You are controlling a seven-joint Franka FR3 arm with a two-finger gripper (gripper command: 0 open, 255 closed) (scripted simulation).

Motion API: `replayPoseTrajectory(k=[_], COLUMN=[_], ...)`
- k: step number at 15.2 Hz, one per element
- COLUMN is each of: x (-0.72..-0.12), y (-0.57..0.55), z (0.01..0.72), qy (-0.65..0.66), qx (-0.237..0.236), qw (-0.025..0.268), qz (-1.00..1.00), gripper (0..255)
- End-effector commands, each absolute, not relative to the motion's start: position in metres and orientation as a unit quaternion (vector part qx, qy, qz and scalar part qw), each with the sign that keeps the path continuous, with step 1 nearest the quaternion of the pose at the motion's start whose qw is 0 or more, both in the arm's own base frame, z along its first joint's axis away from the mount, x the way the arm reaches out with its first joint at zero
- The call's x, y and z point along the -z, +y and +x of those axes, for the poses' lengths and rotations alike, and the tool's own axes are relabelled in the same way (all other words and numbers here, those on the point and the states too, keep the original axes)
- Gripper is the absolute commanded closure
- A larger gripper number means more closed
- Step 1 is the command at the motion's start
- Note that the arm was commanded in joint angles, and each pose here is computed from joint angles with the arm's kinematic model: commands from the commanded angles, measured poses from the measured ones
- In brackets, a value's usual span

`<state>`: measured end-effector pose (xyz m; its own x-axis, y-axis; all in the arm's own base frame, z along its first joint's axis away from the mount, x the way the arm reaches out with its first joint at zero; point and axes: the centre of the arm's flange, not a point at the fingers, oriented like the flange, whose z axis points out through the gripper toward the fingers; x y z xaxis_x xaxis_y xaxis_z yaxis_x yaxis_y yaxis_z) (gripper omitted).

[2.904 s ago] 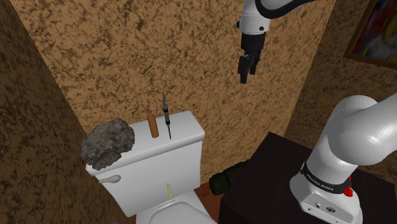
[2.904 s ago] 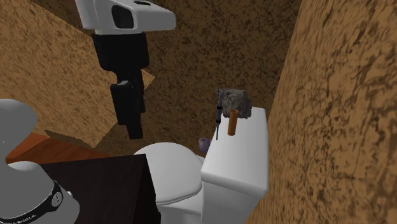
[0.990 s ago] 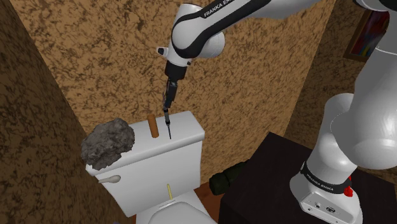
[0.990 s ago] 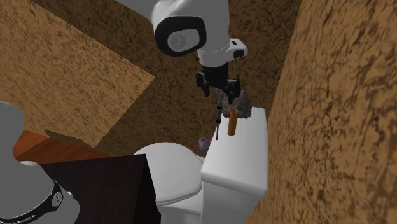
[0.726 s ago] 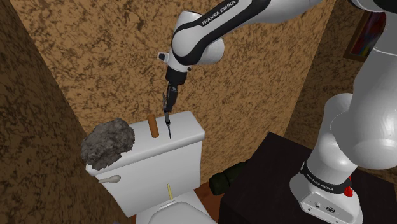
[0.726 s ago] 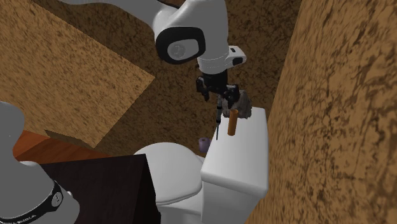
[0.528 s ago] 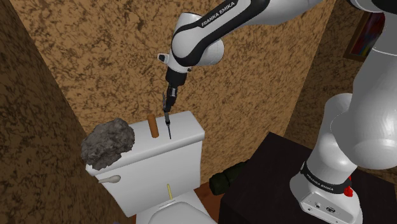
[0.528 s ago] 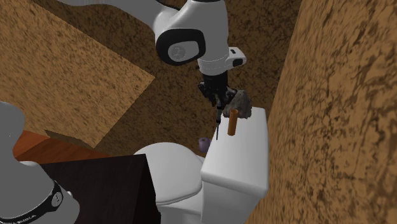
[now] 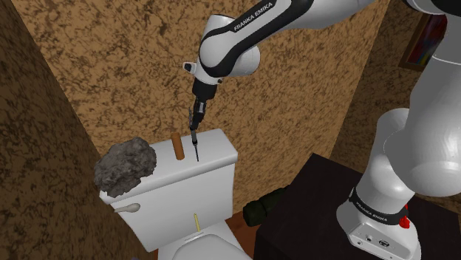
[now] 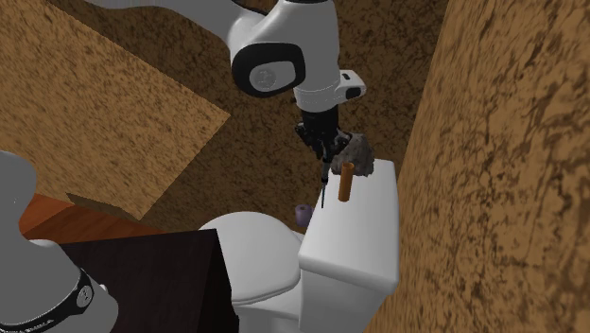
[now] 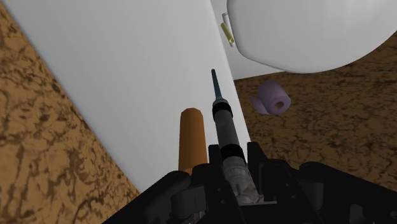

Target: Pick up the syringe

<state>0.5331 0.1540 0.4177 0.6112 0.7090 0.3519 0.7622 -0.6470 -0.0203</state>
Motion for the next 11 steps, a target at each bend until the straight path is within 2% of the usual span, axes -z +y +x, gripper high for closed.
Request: replayPoseTrajectory(k=[1, 11], x=[-0.422, -0.475], y=[0.154, 0.154], z=[0.533, 0.533], qy=[-0.412, -0.412], qx=[0.158, 0.158], qw=[0.084, 0.084], qz=[-0.894, -0.894], gripper=[255, 255])
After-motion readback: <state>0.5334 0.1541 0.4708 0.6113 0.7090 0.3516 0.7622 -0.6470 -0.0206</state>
